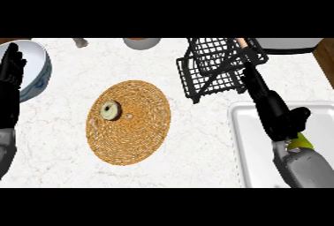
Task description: Pick the pear from the tray and place it in the tiered basket
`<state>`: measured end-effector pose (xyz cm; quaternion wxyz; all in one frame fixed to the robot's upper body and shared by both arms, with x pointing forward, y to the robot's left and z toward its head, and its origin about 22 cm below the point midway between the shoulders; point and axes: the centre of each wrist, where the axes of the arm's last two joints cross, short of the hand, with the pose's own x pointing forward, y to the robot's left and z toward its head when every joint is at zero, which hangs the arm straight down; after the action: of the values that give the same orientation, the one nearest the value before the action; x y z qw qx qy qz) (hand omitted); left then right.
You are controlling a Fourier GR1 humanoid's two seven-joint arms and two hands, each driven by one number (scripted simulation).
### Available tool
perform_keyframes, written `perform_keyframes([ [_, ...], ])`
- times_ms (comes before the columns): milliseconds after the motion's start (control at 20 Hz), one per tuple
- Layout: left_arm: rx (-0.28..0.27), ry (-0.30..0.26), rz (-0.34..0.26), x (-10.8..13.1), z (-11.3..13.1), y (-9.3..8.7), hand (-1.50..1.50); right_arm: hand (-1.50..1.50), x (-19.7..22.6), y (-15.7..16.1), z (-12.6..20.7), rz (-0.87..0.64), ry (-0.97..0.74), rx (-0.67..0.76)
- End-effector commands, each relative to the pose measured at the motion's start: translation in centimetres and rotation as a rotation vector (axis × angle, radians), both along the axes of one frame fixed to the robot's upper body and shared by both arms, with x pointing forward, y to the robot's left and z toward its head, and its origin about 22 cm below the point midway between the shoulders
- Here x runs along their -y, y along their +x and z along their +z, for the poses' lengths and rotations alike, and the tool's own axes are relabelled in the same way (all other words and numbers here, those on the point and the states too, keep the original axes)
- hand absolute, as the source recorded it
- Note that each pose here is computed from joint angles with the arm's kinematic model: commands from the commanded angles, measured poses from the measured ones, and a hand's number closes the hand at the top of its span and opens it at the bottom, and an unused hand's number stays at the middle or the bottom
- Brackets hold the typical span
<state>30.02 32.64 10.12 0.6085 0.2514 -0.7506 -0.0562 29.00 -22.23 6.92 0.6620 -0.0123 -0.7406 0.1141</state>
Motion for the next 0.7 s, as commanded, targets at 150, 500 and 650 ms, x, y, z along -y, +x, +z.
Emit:
perform_keyframes([
  [150,-0.040,-0.120,-0.062,3.8,-3.5,-1.3,0.00,1.50,10.3,-1.0,0.4,-0.182,0.436,0.132],
  [500,-0.121,-0.253,-0.137,7.3,-5.8,-2.0,0.00,-1.50,12.8,-3.0,-6.1,-0.232,0.983,-0.068],
  [650,-0.107,-0.269,-0.156,8.5,-6.2,-2.6,0.00,-1.50,18.7,-5.4,-5.1,-0.118,1.001,0.026],
])
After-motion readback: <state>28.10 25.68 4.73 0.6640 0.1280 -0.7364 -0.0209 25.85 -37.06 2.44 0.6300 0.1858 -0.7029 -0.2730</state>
